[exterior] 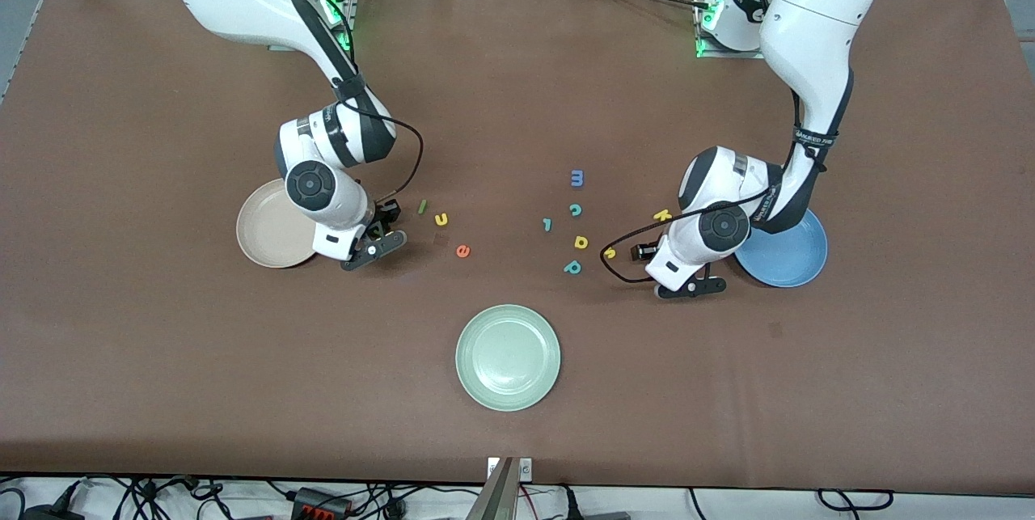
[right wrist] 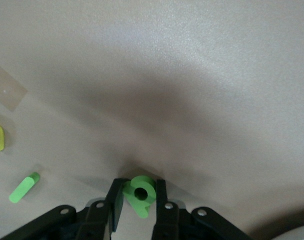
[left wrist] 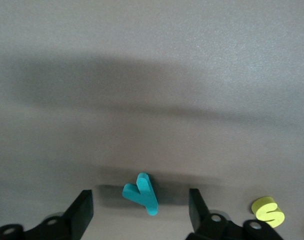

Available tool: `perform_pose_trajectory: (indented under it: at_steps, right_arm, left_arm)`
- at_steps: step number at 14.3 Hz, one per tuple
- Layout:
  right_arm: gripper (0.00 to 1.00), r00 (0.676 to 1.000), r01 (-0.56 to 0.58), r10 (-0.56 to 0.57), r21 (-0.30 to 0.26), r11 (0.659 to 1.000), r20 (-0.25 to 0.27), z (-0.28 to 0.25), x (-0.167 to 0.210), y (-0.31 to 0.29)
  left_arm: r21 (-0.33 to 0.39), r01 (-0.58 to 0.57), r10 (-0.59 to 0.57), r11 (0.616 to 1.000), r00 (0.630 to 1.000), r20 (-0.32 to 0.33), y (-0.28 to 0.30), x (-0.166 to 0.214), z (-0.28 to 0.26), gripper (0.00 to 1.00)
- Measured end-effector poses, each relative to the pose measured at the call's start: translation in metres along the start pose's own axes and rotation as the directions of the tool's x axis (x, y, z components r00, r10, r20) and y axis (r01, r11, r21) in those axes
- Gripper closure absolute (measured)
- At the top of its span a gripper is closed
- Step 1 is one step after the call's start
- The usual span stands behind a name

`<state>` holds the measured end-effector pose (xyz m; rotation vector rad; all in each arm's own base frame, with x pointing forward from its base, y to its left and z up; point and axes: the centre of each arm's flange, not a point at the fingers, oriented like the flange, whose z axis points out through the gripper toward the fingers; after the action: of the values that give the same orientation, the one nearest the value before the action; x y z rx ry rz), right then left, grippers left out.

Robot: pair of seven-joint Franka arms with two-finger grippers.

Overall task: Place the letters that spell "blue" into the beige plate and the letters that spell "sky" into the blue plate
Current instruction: 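Drop the green p on the beige plate while the left drops y on blue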

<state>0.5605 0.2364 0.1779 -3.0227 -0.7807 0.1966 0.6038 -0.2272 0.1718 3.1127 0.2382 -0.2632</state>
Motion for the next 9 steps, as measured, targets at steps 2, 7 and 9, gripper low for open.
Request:
perform_pose_trajectory:
  at_steps: [2, 7, 9]
  right_arm:
    - [0.70, 1.000, -0.008, 0.008, -0.002, 1.000, -0.016, -0.012, 0.003, 0.005]
    - [0.70, 0.988, -0.153, 0.152, 0.024, 0.988, 0.025, -0.091, -0.030, 0.102]
    - [0.70, 0.977, -0.202, 0.198, 0.050, 0.978, 0.073, -0.091, -0.062, 0.158]
  left_arm:
    - [0.000, 0.001, -0.001, 1.000, 1.000, 0.000, -0.001, 0.000, 0.000, 0.44]
    - [-0.001, 0.002, -0.002, 1.000, 1.000, -0.002, -0.001, 0.001, 0.000, 0.64]
    - [-0.002, 0.000, 0.000, 1.000, 1.000, -0.004, 0.000, 0.000, 0.000, 0.75]
